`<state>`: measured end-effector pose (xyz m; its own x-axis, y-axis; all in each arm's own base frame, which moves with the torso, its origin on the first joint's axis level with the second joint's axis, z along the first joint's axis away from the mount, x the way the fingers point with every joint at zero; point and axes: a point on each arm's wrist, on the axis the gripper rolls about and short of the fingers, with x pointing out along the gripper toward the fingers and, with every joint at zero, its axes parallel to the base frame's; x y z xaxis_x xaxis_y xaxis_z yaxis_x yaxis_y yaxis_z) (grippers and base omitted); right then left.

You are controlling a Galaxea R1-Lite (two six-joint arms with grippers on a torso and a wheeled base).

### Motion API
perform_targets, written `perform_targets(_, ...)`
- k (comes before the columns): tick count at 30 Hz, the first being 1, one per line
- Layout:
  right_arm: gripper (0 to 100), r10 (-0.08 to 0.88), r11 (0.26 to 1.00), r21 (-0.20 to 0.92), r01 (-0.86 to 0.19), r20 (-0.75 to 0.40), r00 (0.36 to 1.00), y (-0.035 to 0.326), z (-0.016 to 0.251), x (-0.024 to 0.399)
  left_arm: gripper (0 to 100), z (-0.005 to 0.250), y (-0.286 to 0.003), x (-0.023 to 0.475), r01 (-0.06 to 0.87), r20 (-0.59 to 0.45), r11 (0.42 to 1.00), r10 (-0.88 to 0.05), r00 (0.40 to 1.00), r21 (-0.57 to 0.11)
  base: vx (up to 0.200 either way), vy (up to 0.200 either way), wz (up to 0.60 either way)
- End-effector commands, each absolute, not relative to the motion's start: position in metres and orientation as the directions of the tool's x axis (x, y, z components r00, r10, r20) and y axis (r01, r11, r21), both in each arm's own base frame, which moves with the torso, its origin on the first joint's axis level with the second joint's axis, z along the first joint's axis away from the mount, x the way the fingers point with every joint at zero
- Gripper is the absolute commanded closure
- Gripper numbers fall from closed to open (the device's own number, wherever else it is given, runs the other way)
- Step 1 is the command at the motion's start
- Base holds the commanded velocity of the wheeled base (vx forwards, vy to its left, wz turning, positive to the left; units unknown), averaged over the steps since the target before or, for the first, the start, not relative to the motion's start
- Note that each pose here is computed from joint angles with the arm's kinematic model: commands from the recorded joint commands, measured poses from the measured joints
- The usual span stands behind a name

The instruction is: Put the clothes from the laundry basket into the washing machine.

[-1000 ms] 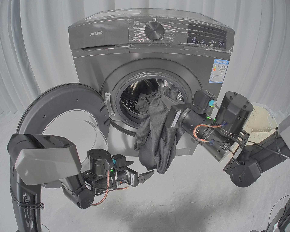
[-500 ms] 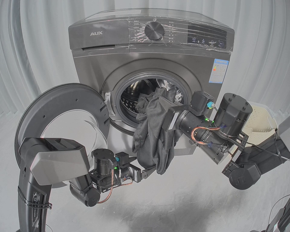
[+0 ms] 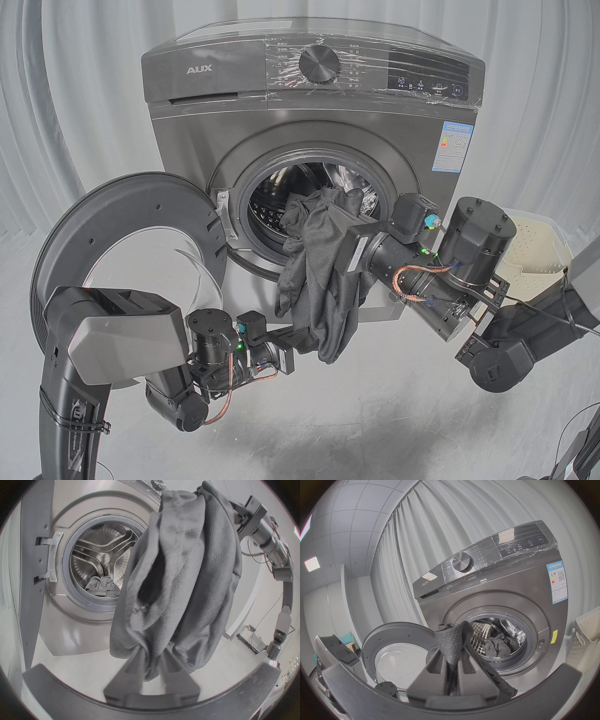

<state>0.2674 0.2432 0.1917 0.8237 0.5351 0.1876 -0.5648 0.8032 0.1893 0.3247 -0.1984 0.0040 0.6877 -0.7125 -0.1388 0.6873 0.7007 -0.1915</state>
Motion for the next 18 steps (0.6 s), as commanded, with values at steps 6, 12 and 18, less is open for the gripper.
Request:
perform_targets(6, 100, 0.529, 0.814, 0.184, -0.551, 0.157, 0.834, 0.244, 0.179, 0.277, 100, 0.044, -0.193, 0.287, 0.730, -0.107, 0.655, -0.754, 0.648, -0.195, 0.000, 0.000, 0.00)
perform_targets(12, 100, 0.511, 0.832, 0.179, -0.525, 0.121, 0.851, 0.237, 0.162, 0.292, 100, 0.072, -0.178, 0.246, 0.780, -0.100, 0.596, -0.802, 0.589, -0.189, 0.000, 0.000, 0.00)
perform_targets(18, 100, 0.514, 0.835, 0.173, -0.522, 0.094, 0.853, 0.239, 0.142, 0.297, 100, 0.097, -0.165, 0.224, 0.813, -0.050, 0.554, -0.831, 0.554, -0.180, 0.000, 0.000, 0.00)
